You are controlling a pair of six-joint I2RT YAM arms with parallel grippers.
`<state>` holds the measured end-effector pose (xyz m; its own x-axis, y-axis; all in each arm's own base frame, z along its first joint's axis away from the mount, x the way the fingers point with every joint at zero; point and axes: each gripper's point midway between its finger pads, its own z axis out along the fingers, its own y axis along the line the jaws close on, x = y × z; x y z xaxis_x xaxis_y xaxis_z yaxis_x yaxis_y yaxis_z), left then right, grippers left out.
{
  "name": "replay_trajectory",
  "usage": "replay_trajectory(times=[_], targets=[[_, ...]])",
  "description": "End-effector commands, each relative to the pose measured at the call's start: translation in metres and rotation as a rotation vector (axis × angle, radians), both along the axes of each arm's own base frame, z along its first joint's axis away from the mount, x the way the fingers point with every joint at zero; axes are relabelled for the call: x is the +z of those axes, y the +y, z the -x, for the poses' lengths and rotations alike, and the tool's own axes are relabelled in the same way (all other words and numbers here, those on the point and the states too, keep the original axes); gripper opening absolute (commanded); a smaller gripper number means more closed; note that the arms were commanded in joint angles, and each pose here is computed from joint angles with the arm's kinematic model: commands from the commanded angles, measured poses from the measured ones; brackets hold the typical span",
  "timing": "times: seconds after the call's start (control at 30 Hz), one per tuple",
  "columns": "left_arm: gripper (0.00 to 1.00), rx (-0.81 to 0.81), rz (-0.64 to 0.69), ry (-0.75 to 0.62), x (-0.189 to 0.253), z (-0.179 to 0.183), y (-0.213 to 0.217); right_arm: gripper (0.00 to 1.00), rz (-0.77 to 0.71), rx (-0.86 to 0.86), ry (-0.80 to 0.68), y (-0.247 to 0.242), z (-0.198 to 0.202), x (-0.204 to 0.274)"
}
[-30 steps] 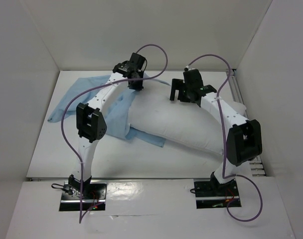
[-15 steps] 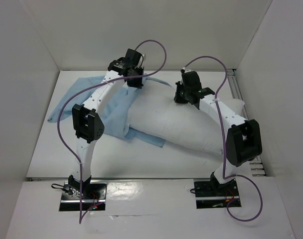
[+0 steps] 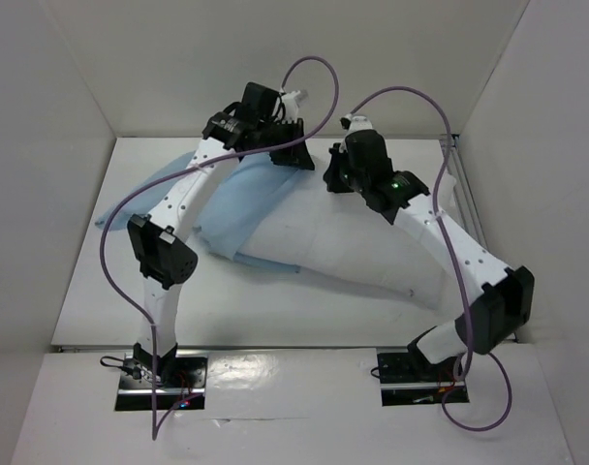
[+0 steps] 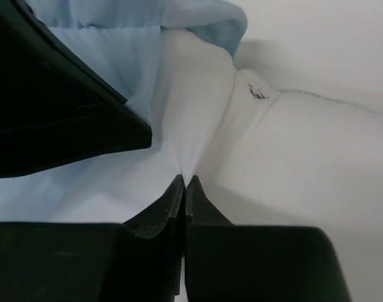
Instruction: Put the pillow into the pillowcase
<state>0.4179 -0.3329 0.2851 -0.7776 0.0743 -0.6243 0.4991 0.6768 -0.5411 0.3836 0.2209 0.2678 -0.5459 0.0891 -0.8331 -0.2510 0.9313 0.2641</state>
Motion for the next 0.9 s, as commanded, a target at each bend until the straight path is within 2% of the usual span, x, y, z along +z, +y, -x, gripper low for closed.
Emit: replay_trajectory(times=[0.0, 0.13, 0.23, 0.37, 0.4, 0.47, 0.57, 0.63, 0.67, 0.73, 0.83, 0.87], targets=[[0.0, -0.15, 0.22, -0.106, 0.096, 0.048, -0.018, 0.0, -0.294, -0.068, -0.392, -0.004, 0.021, 0.157], [0.0, -0.155, 0.261, -0.111, 0.112, 0.052, -0.011, 0.0, -0.352, -0.176, -0.42, -0.026, 0.036, 0.159], [0.0, -0.113, 0.236, -0.074, 0.091, 0.04, -0.008, 0.0, -0.339, -0.186, -0.36, -0.026, 0.038, 0.126], [0.0, -0.107, 0.188, 0.036, 0.036, 0.025, -0.017, 0.0, -0.27, -0.15, -0.18, -0.003, 0.026, 0.05], [0.0, -0.13, 0.209, 0.069, 0.033, 0.029, -0.021, 0.0, -0.228, -0.16, -0.111, 0.0, 0.022, 0.016], [0.0, -0.182, 0.273, 0.14, 0.032, 0.038, -0.025, 0.0, -0.223, -0.149, -0.075, 0.006, 0.02, -0.007], [0.0, -0.178, 0.272, 0.111, 0.033, 0.032, -0.022, 0.0, -0.244, -0.177, -0.045, 0.004, 0.018, -0.028], [0.51, -0.195, 0.273, 0.062, 0.048, 0.035, -0.019, 0.0, -0.281, -0.17, -0.041, 0.006, 0.017, -0.033], [0.72, -0.207, 0.268, 0.055, 0.055, 0.036, -0.013, 0.0, -0.297, -0.195, -0.051, -0.001, 0.01, -0.03], [1.0, -0.215, 0.252, 0.064, 0.055, 0.036, -0.008, 0.0, -0.33, -0.184, -0.056, 0.001, 0.008, -0.025], [1.0, -0.149, 0.198, 0.026, 0.056, 0.03, 0.019, 0.0, -0.384, -0.181, -0.063, -0.002, 0.002, -0.019], [1.0, -0.124, 0.187, -0.016, 0.071, 0.035, 0.03, 0.0, -0.407, -0.185, -0.063, -0.003, 0.0, -0.016]])
